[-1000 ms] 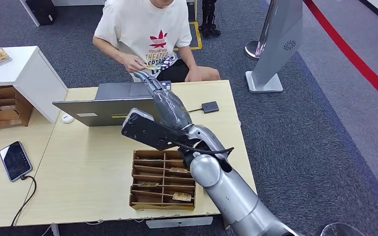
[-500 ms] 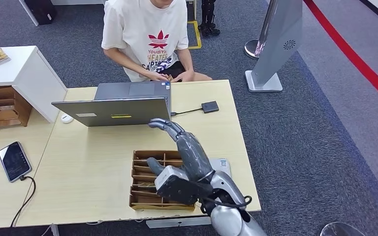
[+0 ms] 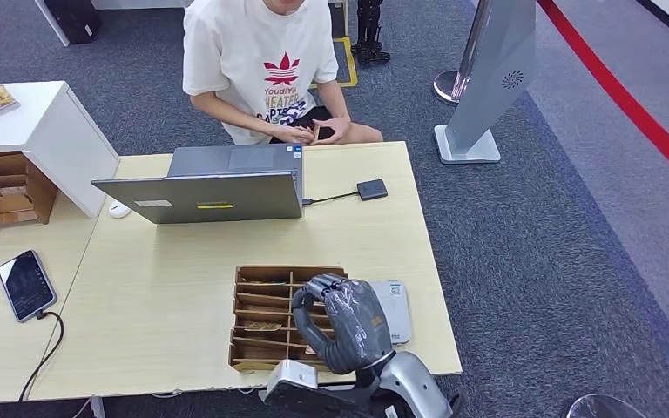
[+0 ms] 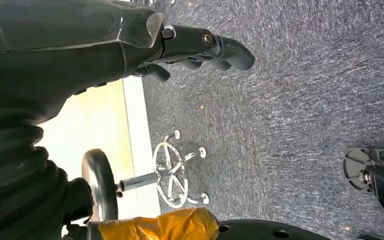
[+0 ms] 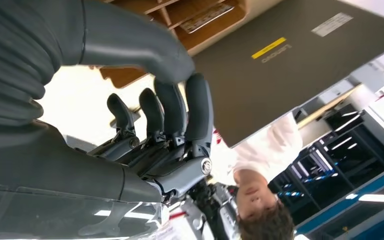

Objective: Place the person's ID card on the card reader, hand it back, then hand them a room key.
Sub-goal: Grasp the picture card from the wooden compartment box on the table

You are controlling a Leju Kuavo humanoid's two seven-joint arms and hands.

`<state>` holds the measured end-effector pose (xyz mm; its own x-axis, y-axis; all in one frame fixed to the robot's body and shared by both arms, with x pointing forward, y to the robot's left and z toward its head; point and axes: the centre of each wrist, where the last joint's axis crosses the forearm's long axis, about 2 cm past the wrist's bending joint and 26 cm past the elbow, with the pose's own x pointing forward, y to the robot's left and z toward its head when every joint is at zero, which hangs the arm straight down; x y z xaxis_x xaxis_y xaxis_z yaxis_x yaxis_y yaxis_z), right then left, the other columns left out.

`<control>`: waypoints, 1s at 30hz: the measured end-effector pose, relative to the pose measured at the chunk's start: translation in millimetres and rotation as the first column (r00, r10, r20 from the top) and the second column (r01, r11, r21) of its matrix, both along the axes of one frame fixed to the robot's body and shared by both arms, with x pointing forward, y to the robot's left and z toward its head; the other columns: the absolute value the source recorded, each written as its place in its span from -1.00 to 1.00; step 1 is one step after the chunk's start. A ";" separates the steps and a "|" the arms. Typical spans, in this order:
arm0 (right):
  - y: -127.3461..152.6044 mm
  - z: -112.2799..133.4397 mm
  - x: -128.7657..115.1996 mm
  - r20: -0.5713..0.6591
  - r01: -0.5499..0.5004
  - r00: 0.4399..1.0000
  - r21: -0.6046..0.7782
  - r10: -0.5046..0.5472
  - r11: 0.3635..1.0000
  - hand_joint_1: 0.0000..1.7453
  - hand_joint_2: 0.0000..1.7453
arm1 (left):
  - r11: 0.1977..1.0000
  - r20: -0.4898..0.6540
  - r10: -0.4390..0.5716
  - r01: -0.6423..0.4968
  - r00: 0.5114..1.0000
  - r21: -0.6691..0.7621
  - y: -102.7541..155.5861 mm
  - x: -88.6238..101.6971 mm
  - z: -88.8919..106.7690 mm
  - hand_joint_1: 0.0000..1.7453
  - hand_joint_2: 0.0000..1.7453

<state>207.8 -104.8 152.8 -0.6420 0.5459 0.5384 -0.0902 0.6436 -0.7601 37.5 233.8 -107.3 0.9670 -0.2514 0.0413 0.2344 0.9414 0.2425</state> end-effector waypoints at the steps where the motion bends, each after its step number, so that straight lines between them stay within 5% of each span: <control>1: -0.2 -0.8 -0.6 0.008 0.009 1.000 -0.014 -0.009 1.000 -0.22 1.00 | 1.000 0.000 0.000 0.000 1.000 0.000 -0.1 0.0 0.0 -1.00 1.00; 10: -0.6 -9.2 -2.6 0.032 0.043 0.999 -0.098 -0.040 0.994 -0.51 1.00 | 1.000 0.000 -0.004 0.004 1.000 0.001 -0.2 0.2 0.1 -1.00 1.00; 30: 0.1 -24.4 5.2 0.005 0.076 0.997 -0.191 -0.076 0.979 -0.30 1.00 | 1.000 0.002 -0.023 0.023 1.000 0.004 -0.1 1.4 0.2 -1.00 1.00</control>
